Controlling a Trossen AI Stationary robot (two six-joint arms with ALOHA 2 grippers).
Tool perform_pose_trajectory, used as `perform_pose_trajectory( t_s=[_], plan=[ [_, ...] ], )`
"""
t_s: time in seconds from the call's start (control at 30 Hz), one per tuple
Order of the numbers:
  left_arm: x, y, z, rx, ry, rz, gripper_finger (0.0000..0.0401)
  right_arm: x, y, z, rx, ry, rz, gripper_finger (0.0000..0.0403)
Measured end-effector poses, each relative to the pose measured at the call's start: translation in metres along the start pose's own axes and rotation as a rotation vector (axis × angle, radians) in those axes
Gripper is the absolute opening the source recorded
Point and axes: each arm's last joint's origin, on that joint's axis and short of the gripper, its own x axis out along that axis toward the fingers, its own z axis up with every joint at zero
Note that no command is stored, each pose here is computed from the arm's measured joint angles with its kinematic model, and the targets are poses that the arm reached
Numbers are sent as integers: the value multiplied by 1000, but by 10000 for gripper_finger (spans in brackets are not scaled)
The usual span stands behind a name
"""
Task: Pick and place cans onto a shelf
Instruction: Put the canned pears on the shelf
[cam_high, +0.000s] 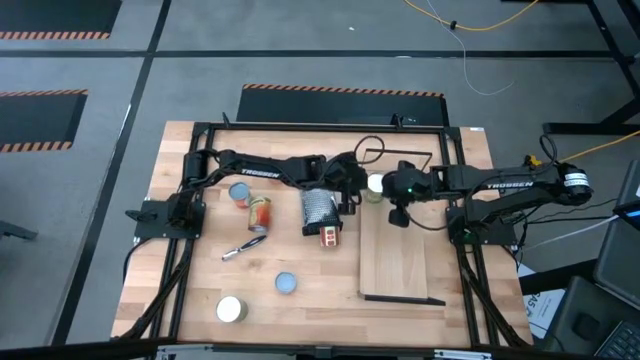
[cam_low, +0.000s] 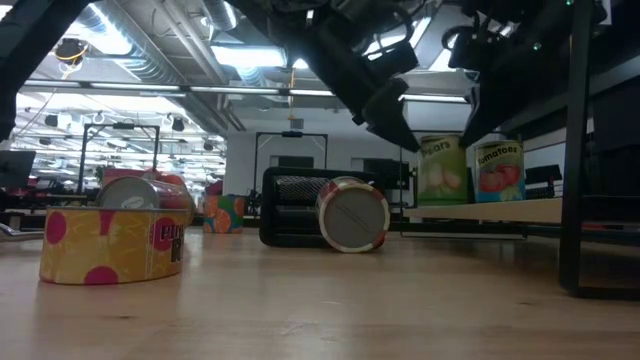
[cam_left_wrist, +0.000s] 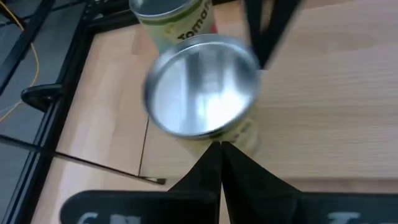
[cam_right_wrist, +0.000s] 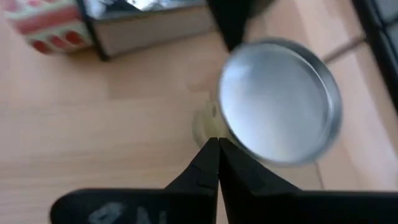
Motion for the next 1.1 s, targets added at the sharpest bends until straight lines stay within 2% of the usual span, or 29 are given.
perform_pose_trajectory(
  t_s=[0.17, 0.5, 1.1],
  plan=[
    [0, -5, 2, 13, -8, -7, 1, 0, -3, -4, 29, 33, -82, 12],
    [0, -5, 2, 13, -5, -6, 1, 0, -5, -3, 31, 26, -157, 12],
    [0, 6, 1, -1, -24, 18, 1, -9, -7, -2, 39, -21, -165, 12]
  ],
)
